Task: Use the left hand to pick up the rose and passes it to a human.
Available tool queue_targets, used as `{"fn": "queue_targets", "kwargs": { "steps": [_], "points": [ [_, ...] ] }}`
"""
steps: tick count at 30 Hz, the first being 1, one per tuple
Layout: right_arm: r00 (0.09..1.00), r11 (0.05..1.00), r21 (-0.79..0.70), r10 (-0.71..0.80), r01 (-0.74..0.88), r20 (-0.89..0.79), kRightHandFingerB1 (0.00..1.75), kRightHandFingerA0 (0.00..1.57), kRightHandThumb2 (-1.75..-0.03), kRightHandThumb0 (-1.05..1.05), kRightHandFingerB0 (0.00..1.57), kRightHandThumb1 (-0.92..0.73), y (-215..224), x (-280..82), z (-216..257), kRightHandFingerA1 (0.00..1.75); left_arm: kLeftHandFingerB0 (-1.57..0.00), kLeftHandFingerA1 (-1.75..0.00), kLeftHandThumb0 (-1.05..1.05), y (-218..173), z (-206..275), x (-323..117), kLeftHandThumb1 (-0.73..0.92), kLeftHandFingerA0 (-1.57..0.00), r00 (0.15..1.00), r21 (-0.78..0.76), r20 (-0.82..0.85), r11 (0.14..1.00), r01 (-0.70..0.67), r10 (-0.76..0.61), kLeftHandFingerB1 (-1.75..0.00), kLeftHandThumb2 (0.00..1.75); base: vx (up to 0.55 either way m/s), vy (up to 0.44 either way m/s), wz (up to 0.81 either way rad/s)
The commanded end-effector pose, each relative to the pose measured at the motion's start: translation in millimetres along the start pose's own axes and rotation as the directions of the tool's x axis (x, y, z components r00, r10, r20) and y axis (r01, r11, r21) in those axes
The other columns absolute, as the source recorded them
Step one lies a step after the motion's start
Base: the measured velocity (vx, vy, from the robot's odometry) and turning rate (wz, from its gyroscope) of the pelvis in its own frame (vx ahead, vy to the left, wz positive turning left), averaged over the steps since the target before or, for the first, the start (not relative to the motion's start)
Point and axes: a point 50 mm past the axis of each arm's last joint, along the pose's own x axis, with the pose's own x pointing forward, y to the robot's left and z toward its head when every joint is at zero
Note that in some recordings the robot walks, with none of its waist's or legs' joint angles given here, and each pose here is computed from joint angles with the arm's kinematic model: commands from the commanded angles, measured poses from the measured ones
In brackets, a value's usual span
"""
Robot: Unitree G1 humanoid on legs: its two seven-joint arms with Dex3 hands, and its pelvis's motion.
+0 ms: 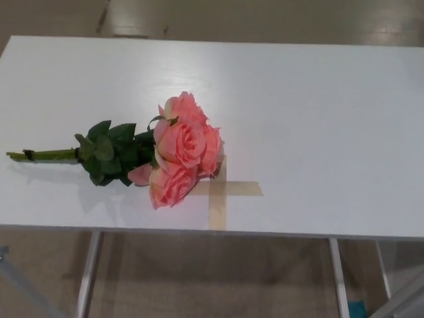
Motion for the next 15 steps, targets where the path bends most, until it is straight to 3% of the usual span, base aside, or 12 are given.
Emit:
{"fn": "queue_targets", "kwargs": {
  "steps": [1,8,9,12,13,15],
  "points": [
    [1.0,1.0,-0.013,-0.028,0.028,0.003,0.39,0.73,-0.58,-0.24,0.53,-0.6,-3.3,-1.4,-5.9,0.44,-0.39,-0.41,-0.22,1.2,-3.0,-1.0,0.57,-0.52,1.0,0.001,0.004,1.0,0.012,-0.012,-0.36,0.57,0.0,0.0,0.0],
    [1.0,1.0,-0.006,-0.025,0.025,0.008,0.39,0.73,-0.58,-0.24,0.53,-0.6,-2.0,-2.0,-6.6,0.44,-0.31,-0.39,-0.21,1.1,-1.5,-1.0,0.56,-0.46,1.0,0.071,0.013,0.997,0.01,-0.011,-0.33,0.56,0.0,0.0,0.0],
    [1.0,1.0,-0.003,-0.024,0.024,0.008,0.39,0.73,-0.58,-0.24,0.53,-0.6,-1.6,-2.0,-6.5,0.44,-0.17,-0.57,-0.18,1.0,0.3,-0.9,0.38,-0.37,1.0,0.106,0.023,0.994,0.018,-0.02,-0.48,0.84,0.0,0.0,0.0],
    [1.0,1.0,0.003,-0.018,0.018,0.005,0.39,0.73,-0.58,-0.24,0.53,-0.6,1.1,-2.4,-7.0,0.44,-0.14,-0.57,-0.2,0.1,9.5,-0.6,0.37,-0.36,0.996,0.228,0.061,0.972,0.051,-0.067,-0.47,0.84,0.0,0.0,0.0],
    [1.0,1.0,0.004,-0.017,0.017,0.005,0.39,0.73,-0.58,-0.24,0.53,-0.6,1.7,-2.5,-6.8,0.44,-0.2,-0.42,-0.35,0.2,13.6,-1.0,0.46,-0.33,0.992,0.272,0.081,0.959,0.073,-0.098,-0.35,0.63,0.0,0.0,0.0],
    [1.0,1.0,0.014,-0.014,0.014,0.006,0.39,0.73,-0.58,-0.24,0.53,-0.6,3.4,-2.2,-5.0,0.44,-0.2,-0.4,-0.37,1.0,24.8,-4.2,0.45,-0.3,0.97,0.383,0.136,0.914,0.135,-0.201,-0.34,0.61,0.0,0.0,0.0]
  ]
}}
